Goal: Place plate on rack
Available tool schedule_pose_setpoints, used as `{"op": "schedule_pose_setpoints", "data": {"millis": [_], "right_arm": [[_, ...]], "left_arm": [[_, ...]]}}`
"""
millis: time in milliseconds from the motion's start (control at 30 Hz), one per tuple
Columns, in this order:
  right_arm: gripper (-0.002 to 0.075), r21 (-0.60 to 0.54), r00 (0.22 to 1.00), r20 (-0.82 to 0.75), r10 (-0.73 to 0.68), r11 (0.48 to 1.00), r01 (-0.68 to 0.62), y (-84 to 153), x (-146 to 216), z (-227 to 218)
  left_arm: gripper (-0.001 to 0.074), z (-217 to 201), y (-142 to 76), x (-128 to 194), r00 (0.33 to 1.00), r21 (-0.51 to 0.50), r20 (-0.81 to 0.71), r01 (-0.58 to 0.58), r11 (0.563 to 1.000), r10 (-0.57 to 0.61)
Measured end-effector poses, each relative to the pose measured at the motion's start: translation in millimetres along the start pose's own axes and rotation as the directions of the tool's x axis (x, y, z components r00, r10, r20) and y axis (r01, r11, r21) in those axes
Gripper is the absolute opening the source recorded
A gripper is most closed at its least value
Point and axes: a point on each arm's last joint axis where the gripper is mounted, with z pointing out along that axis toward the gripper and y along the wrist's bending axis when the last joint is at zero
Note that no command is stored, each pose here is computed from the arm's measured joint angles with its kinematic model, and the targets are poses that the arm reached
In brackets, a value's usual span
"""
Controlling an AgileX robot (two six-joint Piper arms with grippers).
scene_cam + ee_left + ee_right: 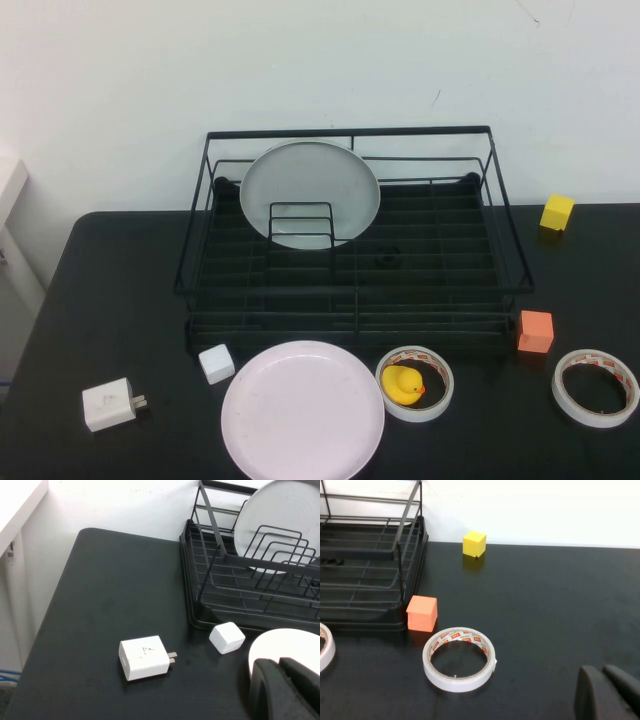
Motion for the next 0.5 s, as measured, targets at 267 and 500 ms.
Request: {"op": "schedule_pose_setpoints", "data": {"millis": [267,500], "right_arm": [[-0.0002,0.000,1.000,0.000,0.000,1.000,0.000,0.0,0.0,0.0],[-0.0002,0.000,1.000,0.000,0.000,1.000,0.000,0.0,0.0,0.0]], "left_arm": [[-0.0003,0.0,0.0,0.0,1.000,0.000,0.000,0.002,1.000,-0.002],[-0.0002,0.0,1.6,-0.3,0.999,-0.017,0.003,-0.045,0.999,0.045]]}}
